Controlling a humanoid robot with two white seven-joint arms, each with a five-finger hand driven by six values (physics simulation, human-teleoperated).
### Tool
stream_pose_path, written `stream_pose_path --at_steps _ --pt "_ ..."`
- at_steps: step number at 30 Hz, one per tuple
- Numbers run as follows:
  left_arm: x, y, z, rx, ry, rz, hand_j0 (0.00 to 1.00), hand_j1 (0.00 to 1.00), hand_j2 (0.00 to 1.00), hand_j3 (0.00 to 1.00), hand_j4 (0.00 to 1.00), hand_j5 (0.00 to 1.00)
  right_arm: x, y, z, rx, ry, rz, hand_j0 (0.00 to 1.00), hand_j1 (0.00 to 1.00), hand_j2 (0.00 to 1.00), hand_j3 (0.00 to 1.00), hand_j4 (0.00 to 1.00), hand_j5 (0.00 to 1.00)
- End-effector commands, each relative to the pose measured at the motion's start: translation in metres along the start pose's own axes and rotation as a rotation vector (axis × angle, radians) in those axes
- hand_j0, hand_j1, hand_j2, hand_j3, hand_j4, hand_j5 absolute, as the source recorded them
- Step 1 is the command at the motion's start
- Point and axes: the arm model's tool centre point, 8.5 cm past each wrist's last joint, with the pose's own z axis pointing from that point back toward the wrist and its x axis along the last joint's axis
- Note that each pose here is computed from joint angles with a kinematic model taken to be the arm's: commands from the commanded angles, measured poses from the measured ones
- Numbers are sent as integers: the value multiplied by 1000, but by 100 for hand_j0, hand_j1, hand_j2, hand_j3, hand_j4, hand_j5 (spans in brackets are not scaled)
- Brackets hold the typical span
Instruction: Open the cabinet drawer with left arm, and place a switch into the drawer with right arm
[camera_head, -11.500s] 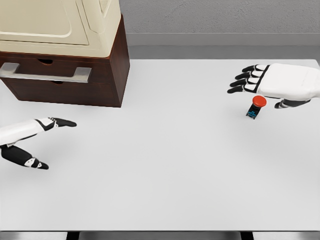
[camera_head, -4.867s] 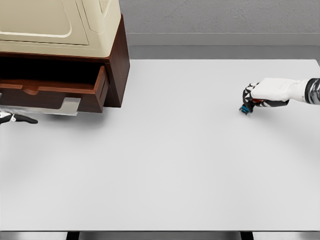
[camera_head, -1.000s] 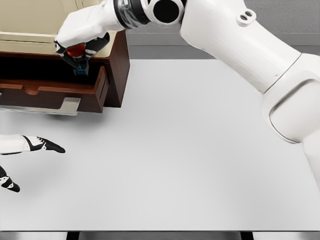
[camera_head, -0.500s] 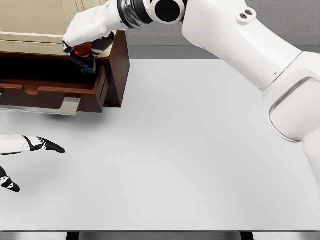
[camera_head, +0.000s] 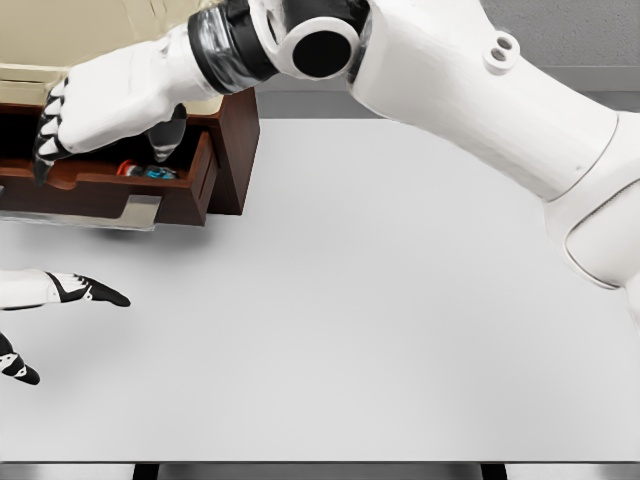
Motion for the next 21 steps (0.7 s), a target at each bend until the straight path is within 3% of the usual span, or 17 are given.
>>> stream_pose_path --at_steps 1,2,3,4,5,6,7,8,10,13,21 --pt "0 2 1 6 1 3 100 100 100 100 100 100 21 0 80 -17 42 80 100 100 100 100 100 100" --pt "1 1 1 5 -1 2 100 100 100 100 100 100 19 31 122 8 108 23 100 100 100 100 100 100" --pt "1 1 1 5 -1 2 100 100 100 100 100 100 13 49 169 4 207 -27 100 100 100 100 100 100" --pt "1 1 0 6 -2 3 100 100 100 100 100 100 10 71 229 -42 347 -89 100 100 100 100 100 100" --pt "0 2 1 7 -2 4 100 100 100 100 100 100 14 93 273 -72 444 -151 100 100 100 100 100 100" --pt "0 2 1 7 -2 4 100 100 100 100 100 100 25 126 307 -50 524 -227 100 100 100 100 100 100" --pt "0 2 1 7 -2 4 100 100 100 100 100 100 39 160 330 10 577 -305 100 100 100 100 100 100" --pt "0 2 1 7 1 4 100 100 100 100 100 100 53 199 331 59 578 -397 100 100 100 100 100 100" --pt "0 2 1 9 -1 4 100 100 100 100 100 100 68 234 326 97 564 -481 100 100 100 100 100 100" --pt "0 2 1 10 -2 5 100 100 100 100 100 100 76 250 320 114 547 -520 100 100 100 100 100 100" --pt "1 3 1 12 -4 5 100 100 100 100 100 100 80 254 311 127 520 -525 100 100 100 100 100 100"
